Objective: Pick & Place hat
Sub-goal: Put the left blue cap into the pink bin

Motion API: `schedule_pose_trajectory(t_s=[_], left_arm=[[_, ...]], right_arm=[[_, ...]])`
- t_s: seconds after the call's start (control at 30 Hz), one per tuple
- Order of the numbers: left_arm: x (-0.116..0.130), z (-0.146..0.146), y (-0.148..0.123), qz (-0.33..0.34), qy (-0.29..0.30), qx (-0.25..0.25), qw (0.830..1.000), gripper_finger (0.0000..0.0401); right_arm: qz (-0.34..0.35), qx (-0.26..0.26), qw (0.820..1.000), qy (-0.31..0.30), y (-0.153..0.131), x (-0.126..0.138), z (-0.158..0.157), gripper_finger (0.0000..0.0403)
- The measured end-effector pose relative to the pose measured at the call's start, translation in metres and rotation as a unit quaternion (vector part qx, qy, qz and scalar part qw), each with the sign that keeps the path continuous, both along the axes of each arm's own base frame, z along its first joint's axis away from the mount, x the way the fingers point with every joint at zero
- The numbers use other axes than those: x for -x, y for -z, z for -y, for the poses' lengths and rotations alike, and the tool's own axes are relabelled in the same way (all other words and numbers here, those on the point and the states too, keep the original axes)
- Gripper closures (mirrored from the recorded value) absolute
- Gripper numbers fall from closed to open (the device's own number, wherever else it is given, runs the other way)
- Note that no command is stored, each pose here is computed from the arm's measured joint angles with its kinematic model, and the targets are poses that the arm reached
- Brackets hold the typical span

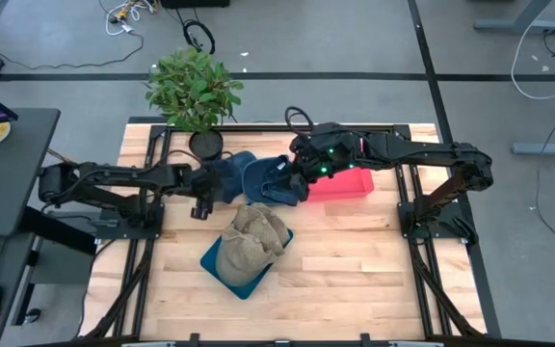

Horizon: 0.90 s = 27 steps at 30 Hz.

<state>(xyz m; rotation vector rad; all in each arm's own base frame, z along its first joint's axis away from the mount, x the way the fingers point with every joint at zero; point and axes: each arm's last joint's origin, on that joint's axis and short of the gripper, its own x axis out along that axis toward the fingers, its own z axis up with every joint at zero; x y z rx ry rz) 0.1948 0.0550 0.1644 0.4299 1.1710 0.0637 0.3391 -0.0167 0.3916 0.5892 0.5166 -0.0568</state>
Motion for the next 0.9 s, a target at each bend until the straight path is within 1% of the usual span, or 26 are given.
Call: schedule_pose_trajectory(t_s=[0.13,0.33,0.53,0.6,0.67,0.73,0.8,0.9], left_arm=[[0.004,-0.004,0.008,0.008,-0.001,0.001,1.000,0.0183],[0.007,-0.010,0.018,0.042,-0.014,-0.001,0.999,0.0183],[0.010,-0.010,0.023,0.040,0.000,0.001,0.999,0.0184],[0.010,-0.010,0.023,0.040,0.001,0.001,0.999,0.0190],[0.010,-0.010,0.023,0.041,0.001,0.000,0.999,0.0205],[0.010,-0.011,0.023,0.042,0.001,-0.001,0.999,0.0229],[0.010,-0.011,0.023,0.042,-0.001,0.001,0.999,0.0263],[0.010,-0.010,0.023,0.044,-0.010,0.006,0.999,0.0326]], right_arm=[[0.021,-0.007,1.000,0.005,-0.004,-0.002,0.000,0.0222],[0.035,0.001,0.999,0.019,-0.006,-0.003,0.001,0.0222],[0.048,0.003,0.999,0.024,-0.009,-0.004,0.003,0.0222],[0.054,0.004,0.998,0.024,-0.010,-0.005,0.004,0.0222],[0.057,0.005,0.998,0.025,-0.010,-0.005,0.004,0.0222],[0.057,0.005,0.998,0.026,-0.010,-0.005,0.005,0.0222],[0.057,0.007,0.998,0.026,-0.010,-0.005,0.006,0.0222],[0.057,0.010,0.998,0.025,-0.010,-0.005,0.006,0.0222]])
